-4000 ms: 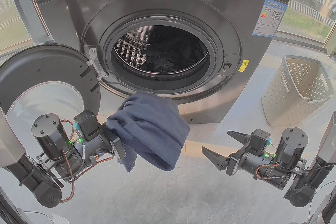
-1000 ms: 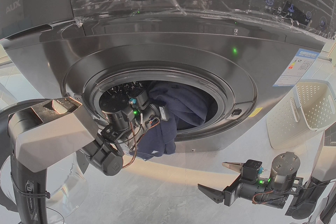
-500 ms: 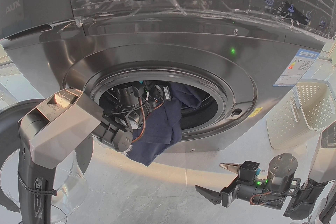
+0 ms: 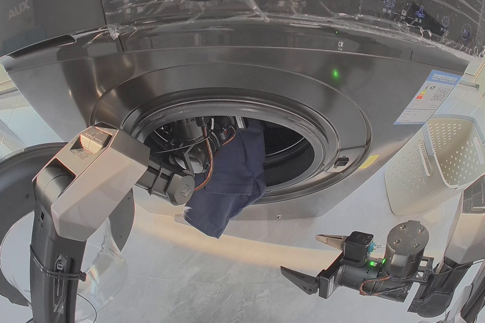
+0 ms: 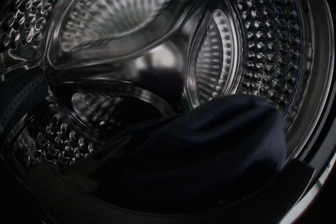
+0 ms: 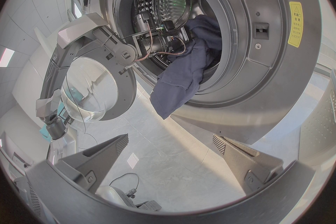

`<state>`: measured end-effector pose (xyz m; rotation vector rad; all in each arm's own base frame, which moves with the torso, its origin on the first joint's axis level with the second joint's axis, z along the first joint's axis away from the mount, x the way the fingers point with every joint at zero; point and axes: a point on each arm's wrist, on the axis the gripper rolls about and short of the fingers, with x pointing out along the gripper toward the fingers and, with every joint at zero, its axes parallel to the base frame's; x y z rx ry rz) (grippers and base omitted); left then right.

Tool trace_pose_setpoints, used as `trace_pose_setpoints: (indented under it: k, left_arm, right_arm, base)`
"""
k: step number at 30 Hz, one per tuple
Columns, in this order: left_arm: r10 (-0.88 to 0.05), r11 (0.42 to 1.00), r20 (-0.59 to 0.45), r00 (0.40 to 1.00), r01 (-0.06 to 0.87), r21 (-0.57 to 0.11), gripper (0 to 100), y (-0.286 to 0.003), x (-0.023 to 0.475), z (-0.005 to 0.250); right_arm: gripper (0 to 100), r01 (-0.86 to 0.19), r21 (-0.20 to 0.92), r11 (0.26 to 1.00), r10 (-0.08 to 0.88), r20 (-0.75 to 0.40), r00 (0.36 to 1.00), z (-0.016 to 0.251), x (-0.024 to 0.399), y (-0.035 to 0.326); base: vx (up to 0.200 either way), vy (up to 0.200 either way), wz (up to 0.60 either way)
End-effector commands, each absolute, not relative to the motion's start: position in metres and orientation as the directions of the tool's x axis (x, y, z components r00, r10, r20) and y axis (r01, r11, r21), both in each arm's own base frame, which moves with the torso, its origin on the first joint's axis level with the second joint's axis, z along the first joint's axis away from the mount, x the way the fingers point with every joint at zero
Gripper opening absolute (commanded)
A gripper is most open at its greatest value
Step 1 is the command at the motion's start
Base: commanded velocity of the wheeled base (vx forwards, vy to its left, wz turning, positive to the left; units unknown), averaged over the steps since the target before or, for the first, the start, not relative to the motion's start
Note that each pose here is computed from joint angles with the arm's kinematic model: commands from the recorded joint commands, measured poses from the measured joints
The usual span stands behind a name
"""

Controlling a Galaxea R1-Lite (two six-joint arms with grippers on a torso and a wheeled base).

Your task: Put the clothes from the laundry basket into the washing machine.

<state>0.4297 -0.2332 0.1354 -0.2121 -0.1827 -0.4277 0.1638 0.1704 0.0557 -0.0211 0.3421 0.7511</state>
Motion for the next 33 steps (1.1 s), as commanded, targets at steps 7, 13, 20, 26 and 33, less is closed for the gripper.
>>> trace_pose_setpoints:
  k: [7, 13, 20, 26, 33]
  left_arm:
    - [-0.433, 0.884, 0.049, 0.9, 0.434, -0.171, 100, -0.23, 0.411, 0.124]
    - [-0.495, 0.861, -0.054, 0.867, 0.481, -0.168, 100, -0.233, 0.396, 0.107]
    - [-0.5, 0.864, -0.169, 0.849, 0.476, -0.163, 0, -0.235, 0.392, 0.085]
    - [-0.483, 0.874, -0.171, 0.859, 0.459, -0.162, 0, -0.232, 0.404, 0.091]
    - [-0.412, 0.891, 0.003, 0.911, 0.404, -0.209, 0, -0.236, 0.432, 0.118]
  right_arm:
    - [100, -0.673, 0.103, 0.732, 0.666, -0.314, 0.677, 0.055, 0.164, 0.17]
    - [100, -0.674, 0.103, 0.731, 0.667, -0.315, 0.675, 0.055, 0.163, 0.171]
    - [100, -0.676, 0.103, 0.729, 0.67, -0.305, 0.677, 0.056, 0.164, 0.173]
    - [100, -0.678, 0.104, 0.728, 0.672, -0.302, 0.676, 0.057, 0.165, 0.173]
    - [100, -0.676, 0.105, 0.729, 0.672, -0.297, 0.678, 0.057, 0.166, 0.174]
  base:
    - [0.0, 0.0, 0.0]
    - [0.0, 0.0, 0.0]
    - [0.0, 0.0, 0.0]
    - [0.0, 0.0, 0.0]
    - [0.0, 0.0, 0.0]
